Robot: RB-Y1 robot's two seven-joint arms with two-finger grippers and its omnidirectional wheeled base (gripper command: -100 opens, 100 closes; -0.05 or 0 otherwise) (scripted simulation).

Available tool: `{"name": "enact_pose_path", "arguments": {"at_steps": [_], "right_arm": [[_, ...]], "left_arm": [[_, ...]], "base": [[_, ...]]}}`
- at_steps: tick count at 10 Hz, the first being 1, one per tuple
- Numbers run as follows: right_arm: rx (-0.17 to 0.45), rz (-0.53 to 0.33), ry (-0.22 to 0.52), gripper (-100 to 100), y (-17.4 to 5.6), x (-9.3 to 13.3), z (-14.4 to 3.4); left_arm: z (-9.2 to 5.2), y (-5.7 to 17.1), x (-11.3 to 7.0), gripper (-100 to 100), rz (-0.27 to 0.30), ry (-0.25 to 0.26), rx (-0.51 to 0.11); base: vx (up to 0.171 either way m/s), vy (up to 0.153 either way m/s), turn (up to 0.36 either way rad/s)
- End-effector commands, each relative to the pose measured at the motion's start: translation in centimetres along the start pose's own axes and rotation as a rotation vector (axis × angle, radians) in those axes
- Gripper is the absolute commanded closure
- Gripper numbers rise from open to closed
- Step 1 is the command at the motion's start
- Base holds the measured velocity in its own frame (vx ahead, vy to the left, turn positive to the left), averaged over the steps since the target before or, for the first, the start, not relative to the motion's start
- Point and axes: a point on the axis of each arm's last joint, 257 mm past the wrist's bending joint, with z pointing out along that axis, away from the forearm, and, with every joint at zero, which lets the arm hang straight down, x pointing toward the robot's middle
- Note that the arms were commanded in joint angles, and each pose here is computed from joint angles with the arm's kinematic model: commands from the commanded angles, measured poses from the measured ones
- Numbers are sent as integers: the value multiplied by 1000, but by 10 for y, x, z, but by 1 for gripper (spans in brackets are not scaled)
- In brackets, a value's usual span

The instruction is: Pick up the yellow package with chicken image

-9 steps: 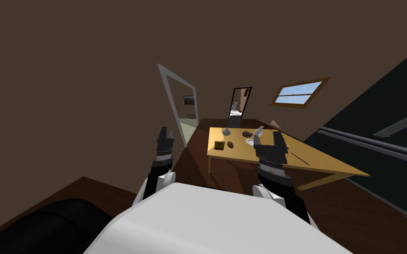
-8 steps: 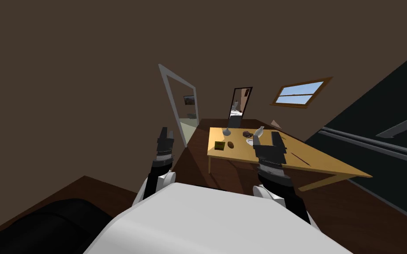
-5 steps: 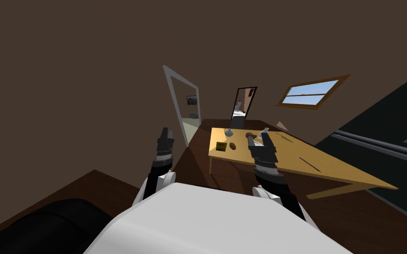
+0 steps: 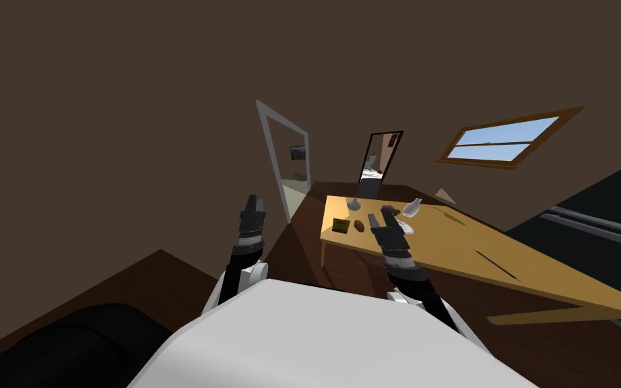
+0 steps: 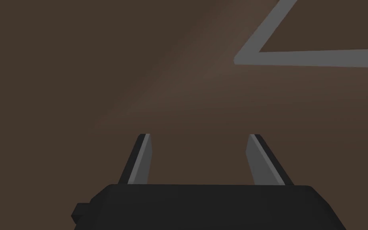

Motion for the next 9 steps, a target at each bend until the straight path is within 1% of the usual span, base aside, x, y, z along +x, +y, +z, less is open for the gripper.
{"name": "enact_pose_path", "arguments": {"at_steps": [1,2,3,4,5,6,7,8,9], "right_arm": [[13,-9,36,-100,-6,7,-3],[39,-23,89,-100,-19,19,-9],[40,-26,97,-100,-19,20,-9],[67,-40,150,-100,-32,32,-16],[69,-45,161,-100,-33,32,-17],[97,-61,216,-100,-47,44,-26],[99,-67,229,-100,-47,44,-27],[129,-85,286,-100,-62,55,-38],[131,-91,299,-100,-62,56,-40]], "left_arm": [[0,0,0,0,0,0,0],[0,0,0,0,0,0,0],[0,0,0,0,0,0,0],[0,0,0,0,0,0,0],[0,0,0,0,0,0,0],[0,0,0,0,0,0,0],[0,0,0,0,0,0,0],[0,0,0,0,0,0,0],[0,0,0,0,0,0,0]], "base": [[18,-25,79],[21,-24,132],[21,-26,105],[24,-30,164],[18,-25,91],[24,-17,194],[23,-23,90],[21,-30,176],[20,-29,95]]}}
